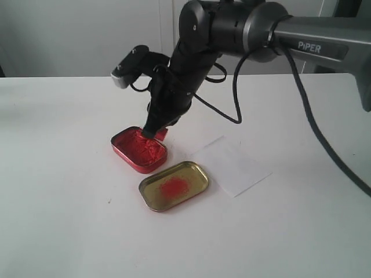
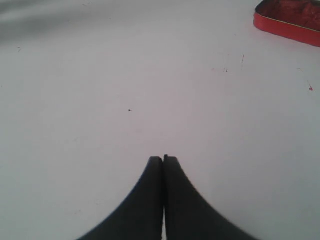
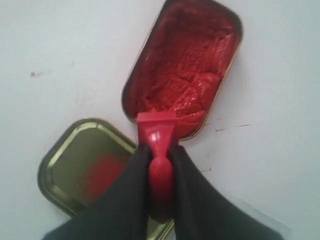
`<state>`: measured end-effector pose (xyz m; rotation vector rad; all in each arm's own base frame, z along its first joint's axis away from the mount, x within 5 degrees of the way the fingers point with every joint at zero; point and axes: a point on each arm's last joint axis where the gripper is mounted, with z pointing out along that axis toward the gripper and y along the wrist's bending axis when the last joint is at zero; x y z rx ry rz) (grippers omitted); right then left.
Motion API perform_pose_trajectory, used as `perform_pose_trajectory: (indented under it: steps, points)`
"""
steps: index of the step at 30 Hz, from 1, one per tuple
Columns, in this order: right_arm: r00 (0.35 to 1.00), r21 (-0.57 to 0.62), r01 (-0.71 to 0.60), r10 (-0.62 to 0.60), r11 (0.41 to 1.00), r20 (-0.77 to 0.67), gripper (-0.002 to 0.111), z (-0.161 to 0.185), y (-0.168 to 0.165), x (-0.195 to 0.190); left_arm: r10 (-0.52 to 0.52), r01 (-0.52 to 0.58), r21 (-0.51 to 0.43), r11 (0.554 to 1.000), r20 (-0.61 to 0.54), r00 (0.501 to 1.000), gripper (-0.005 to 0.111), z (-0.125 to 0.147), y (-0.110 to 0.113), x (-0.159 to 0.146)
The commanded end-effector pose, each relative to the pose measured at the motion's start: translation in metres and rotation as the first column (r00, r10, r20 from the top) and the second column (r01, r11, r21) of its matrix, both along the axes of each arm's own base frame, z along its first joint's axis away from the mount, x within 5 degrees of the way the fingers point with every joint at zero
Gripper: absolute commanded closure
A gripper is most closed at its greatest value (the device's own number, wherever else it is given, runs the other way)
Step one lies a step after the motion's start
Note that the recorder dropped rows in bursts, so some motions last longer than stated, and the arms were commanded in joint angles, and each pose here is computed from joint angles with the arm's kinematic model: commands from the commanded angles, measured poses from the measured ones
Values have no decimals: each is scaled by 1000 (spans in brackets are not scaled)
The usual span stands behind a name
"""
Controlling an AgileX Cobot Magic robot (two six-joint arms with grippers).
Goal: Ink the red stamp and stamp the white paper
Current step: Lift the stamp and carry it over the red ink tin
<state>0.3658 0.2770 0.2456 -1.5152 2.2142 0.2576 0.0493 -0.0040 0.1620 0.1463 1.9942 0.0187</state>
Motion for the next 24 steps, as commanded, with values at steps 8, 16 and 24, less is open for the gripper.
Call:
perform_pose_trajectory:
  steps: [8, 16, 24]
  points:
    - [980, 36, 189, -187, 981, -68, 108, 11, 24, 11, 6, -6, -8, 1000, 1, 1000, 107, -1, 0, 0]
    - [966, -38, 249, -251, 968, -61, 108, -8, 52, 17, 6, -6, -8, 1000, 1, 1000, 107, -1, 0, 0]
    - [945, -26, 315, -316, 949, -85, 108, -27, 63, 30, 6, -6, -8, 1000, 1, 1000, 107, -1, 0, 0]
